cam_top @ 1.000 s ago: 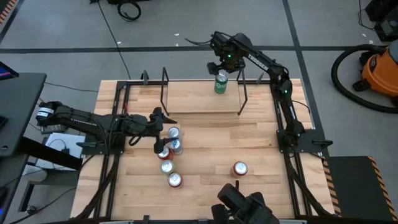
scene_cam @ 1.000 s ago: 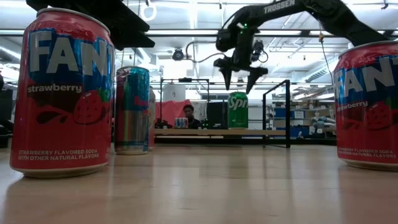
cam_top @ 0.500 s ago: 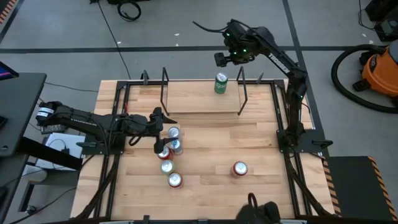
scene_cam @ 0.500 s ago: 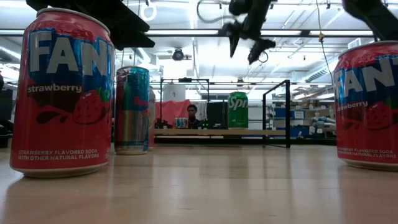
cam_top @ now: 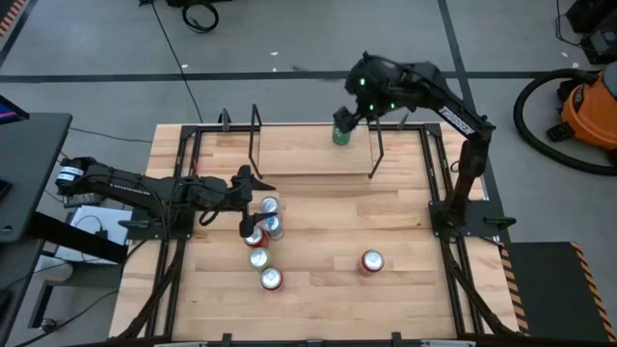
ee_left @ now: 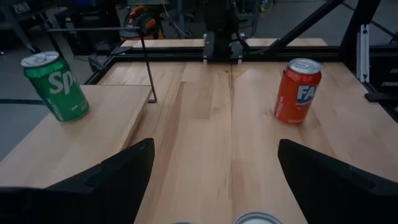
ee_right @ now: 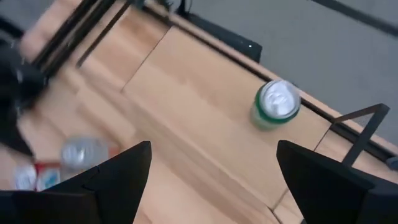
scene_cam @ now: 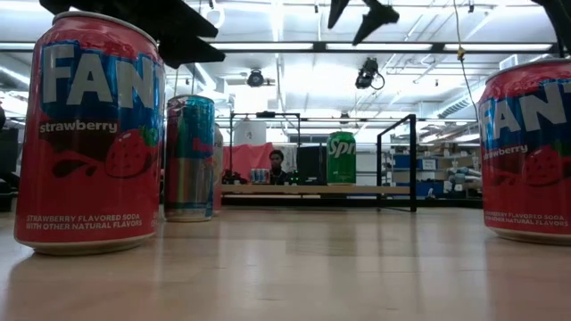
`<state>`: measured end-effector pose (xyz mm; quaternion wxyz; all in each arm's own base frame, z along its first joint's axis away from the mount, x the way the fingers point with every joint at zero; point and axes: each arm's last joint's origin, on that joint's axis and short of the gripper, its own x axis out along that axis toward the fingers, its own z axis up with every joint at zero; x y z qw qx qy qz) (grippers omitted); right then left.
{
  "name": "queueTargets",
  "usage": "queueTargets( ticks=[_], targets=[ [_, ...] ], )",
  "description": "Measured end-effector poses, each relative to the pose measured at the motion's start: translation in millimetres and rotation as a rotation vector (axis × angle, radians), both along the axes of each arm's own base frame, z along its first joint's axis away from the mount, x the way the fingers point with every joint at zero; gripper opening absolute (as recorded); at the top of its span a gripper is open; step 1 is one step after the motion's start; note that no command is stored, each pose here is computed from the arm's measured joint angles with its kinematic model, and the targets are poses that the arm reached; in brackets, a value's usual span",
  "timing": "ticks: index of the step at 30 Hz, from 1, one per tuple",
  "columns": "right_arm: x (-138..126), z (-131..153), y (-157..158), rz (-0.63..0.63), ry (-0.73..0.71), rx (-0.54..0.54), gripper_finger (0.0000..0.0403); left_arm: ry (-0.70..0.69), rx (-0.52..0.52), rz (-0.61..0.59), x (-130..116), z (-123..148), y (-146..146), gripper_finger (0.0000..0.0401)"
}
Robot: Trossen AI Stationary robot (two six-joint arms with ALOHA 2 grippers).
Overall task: Place canned beverage on shelf
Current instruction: Put the right red soda can on the shelf
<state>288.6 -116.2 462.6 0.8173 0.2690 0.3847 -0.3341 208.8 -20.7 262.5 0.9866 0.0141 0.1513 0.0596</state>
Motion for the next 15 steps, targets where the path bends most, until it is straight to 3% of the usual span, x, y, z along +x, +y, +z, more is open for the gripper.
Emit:
queueTargets(
  ticks=[6,15],
  targets=[
    [10,-8,45,0.194,0.111,-0.059,0.0358,-0.006,-0.003,0.001,0,1,0,0.0354],
    [27,-37,97,0.281,0.222,-0.046,0.0358,-0.065,-0.016,0.004,2,6,0,0.0354]
  ],
)
